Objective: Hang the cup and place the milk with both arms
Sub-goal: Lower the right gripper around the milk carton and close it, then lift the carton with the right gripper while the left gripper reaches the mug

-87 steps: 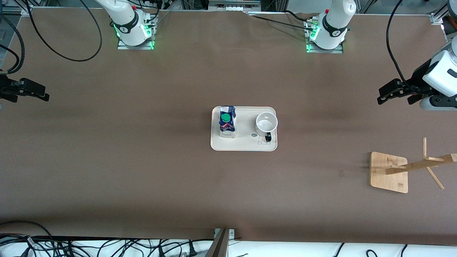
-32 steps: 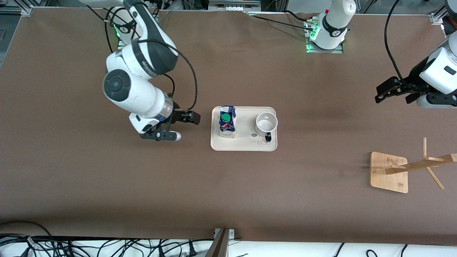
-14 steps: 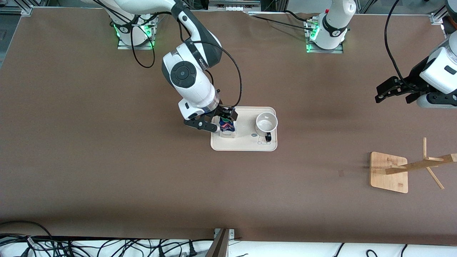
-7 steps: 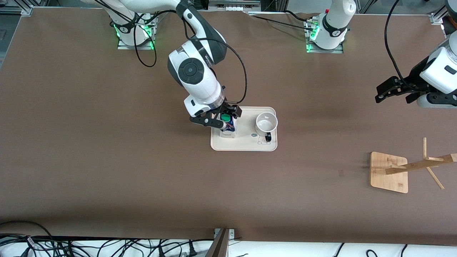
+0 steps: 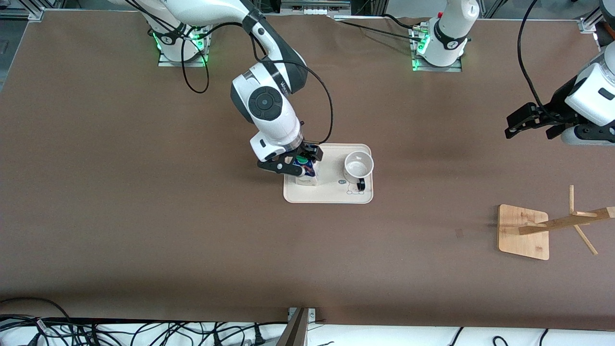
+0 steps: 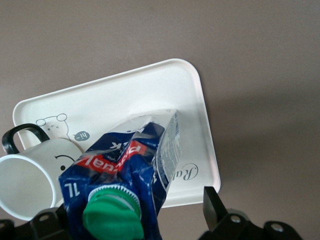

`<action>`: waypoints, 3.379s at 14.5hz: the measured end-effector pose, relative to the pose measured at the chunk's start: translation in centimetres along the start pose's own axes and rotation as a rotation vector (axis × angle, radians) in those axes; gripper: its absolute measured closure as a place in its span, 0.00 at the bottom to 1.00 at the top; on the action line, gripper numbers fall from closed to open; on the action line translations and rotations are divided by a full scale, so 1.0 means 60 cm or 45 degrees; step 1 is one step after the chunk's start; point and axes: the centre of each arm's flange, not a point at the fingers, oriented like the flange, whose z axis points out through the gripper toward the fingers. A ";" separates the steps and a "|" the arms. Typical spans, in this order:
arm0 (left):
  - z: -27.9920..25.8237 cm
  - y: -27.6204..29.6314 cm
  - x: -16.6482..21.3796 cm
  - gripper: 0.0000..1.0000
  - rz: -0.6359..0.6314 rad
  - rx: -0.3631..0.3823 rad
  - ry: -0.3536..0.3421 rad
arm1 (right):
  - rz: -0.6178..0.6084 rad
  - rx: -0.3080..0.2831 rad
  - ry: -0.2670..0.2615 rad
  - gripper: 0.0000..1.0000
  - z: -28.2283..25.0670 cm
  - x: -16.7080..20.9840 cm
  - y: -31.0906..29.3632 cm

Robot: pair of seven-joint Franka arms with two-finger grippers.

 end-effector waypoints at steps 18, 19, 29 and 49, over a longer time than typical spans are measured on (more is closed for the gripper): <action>0.000 0.000 0.000 0.00 0.000 0.000 0.000 | -0.012 0.018 0.026 0.74 0.000 0.003 -0.005; 0.000 0.000 0.000 0.00 0.000 0.000 0.002 | -0.014 0.024 0.030 0.74 -0.004 0.003 -0.008; 0.011 0.037 0.008 0.00 0.033 -0.059 0.021 | -0.007 0.029 0.092 0.74 -0.247 0.054 0.053; 0.388 0.443 -0.036 0.00 -0.196 -0.218 -0.230 | -0.270 -0.169 -0.144 0.74 -0.380 0.348 0.554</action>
